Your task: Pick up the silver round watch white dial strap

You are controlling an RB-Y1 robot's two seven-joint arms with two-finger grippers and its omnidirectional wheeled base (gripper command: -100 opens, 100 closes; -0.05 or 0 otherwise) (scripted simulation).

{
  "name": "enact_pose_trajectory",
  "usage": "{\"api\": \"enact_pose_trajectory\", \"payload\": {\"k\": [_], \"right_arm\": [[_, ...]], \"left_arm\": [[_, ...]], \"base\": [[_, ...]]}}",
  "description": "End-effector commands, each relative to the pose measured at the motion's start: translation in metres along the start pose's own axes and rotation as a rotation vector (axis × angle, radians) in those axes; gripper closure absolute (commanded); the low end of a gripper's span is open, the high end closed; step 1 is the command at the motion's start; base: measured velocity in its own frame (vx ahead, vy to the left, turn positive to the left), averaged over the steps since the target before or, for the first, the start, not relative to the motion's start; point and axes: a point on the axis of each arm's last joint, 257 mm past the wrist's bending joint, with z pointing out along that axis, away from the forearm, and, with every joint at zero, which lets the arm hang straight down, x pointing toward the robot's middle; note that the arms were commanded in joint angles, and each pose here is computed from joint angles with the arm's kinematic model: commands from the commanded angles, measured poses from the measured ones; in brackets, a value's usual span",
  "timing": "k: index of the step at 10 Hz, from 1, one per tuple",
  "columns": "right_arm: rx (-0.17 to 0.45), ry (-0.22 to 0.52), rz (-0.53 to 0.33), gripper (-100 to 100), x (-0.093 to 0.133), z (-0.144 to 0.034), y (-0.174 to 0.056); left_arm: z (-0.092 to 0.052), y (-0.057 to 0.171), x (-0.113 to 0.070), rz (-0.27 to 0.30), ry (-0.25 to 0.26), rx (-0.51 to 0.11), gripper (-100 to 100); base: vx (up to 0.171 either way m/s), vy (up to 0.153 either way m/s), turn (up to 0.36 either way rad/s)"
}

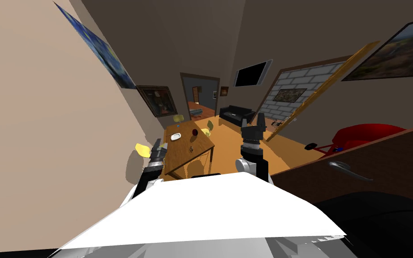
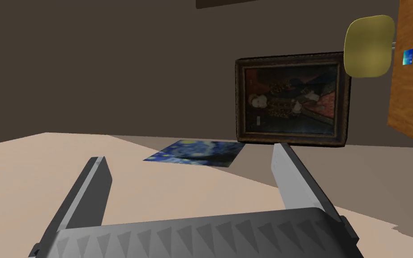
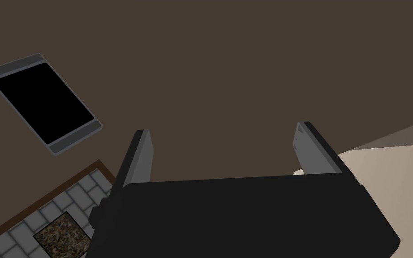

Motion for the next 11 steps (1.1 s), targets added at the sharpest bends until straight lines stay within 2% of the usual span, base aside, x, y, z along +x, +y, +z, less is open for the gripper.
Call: {"api": "enact_pose_trajectory", "payload": {"k": [1, 2, 3, 4, 5, 7, 8, 9, 10, 11], "right_arm": [[0.0, 0.0, 0.0, 0, 0.0, 0.0, 0.0], [0.0, 0.0, 0.0, 0, 0.0, 0.0, 0.0], [0.0, 0.0, 0.0, 0, 0.0, 0.0, 0.0], [0.0, 0.0, 0.0, 0, 0.0, 0.0, 0.0], [0.0, 0.0, 0.0, 0, 0.0, 0.0, 0.0], [0.0, 0.0, 0.0, 0, 0.0, 0.0, 0.0], [0.0, 0.0, 0.0, 0, 0.0, 0.0, 0.0], [0.0, 0.0, 0.0, 0, 0.0, 0.0, 0.0], [0.0, 0.0, 0.0, 0, 0.0, 0.0, 0.0], [0.0, 0.0, 0.0, 0, 0.0, 0.0, 0.0]], "left_arm": [[-0.013, 0.033, -0.003, 0.048, 0.021, -0.09, -100], [-0.015, 0.038, -0.004, 0.048, 0.02, -0.101, -100], [-0.022, 0.061, -0.007, 0.078, 0.032, -0.16, -100], [-0.027, 0.077, -0.009, 0.107, 0.047, -0.206, -100], [-0.031, 0.085, -0.011, 0.108, 0.045, -0.223, -100], [-0.046, 0.123, -0.019, 0.169, 0.075, -0.329, -100], [-0.051, 0.13, -0.021, 0.17, 0.072, -0.347, -100], [-0.06, 0.149, -0.026, 0.201, 0.088, -0.401, -100], [-0.062, 0.152, -0.027, 0.202, 0.087, -0.409, -100], [-0.07, 0.169, -0.032, 0.233, 0.103, -0.459, -100]], "base": [[0.065, -0.143, -0.171], [0.056, -0.086, -0.03], [0.034, -0.067, -0.063], [0.031, -0.1, -0.167], [0.035, -0.074, -0.062], [0.051, -0.085, -0.139], [0.046, -0.072, -0.04], [0.049, -0.069, -0.078], [0.035, -0.051, -0.054], [0.03, -0.063, -0.126]]}}
